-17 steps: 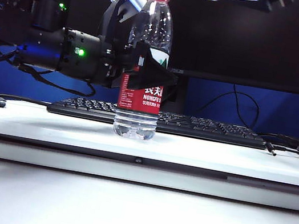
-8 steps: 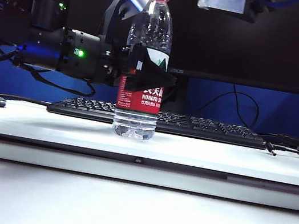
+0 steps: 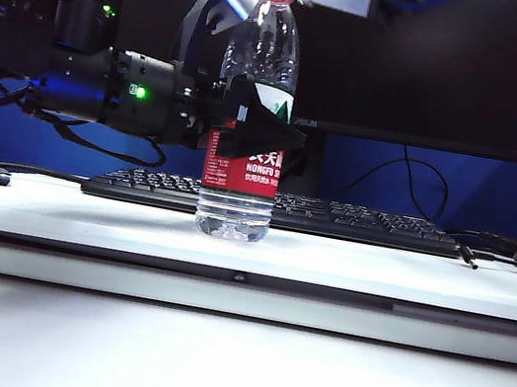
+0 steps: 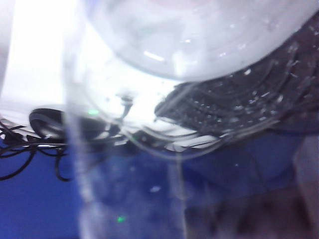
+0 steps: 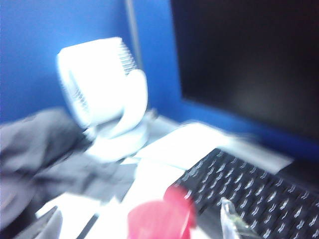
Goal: Unscrew the cap from the plastic bottle on the table.
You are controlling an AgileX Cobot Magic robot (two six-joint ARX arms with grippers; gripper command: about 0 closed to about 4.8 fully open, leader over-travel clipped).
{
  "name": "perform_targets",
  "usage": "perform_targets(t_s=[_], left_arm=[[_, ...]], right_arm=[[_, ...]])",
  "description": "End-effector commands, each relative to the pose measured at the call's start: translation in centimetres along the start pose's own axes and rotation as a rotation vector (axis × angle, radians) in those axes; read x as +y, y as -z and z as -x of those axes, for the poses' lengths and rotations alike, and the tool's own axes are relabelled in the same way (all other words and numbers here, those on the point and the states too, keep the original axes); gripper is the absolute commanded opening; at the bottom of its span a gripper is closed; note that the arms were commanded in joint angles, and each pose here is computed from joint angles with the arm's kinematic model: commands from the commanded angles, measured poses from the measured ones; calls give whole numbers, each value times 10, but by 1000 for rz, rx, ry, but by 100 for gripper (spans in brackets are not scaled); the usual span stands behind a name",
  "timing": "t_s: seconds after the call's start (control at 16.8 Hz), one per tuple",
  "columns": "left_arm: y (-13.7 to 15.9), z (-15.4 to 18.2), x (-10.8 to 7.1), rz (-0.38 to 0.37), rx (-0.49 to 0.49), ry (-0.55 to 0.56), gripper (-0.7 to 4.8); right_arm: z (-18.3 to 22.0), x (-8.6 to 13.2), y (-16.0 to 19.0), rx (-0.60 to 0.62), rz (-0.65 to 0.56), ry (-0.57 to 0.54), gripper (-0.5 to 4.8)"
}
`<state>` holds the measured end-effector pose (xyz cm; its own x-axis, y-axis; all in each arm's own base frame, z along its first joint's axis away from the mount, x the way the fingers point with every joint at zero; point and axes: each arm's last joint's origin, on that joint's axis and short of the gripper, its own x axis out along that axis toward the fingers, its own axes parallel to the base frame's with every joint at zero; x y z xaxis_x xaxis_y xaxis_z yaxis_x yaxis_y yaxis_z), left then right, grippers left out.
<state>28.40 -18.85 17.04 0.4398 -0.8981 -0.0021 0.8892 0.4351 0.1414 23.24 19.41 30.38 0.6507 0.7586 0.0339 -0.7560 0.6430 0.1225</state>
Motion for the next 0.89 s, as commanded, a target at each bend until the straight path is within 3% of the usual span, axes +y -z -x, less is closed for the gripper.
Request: perform_targets(t_s=[0.06,0.3,0.42,0.59,0.89], left_arm=[[-3,0,0,-4,-14,11,297],[-3,0,0,-7,-14,7,297],[-3,0,0,-6,-12,3,297],[-1,0,0,-23,2,6,297],[-1,0,0,-16,7,7,297]], right_arm=[[-10,0,-5,-19,6,26,376],[-12,8,-4,-29,2,178,359],[-13,27,-1,-38,3,317,359],[-17,42,8,-32,4,419,352],[-18,46,8,-47,-12,416,238]])
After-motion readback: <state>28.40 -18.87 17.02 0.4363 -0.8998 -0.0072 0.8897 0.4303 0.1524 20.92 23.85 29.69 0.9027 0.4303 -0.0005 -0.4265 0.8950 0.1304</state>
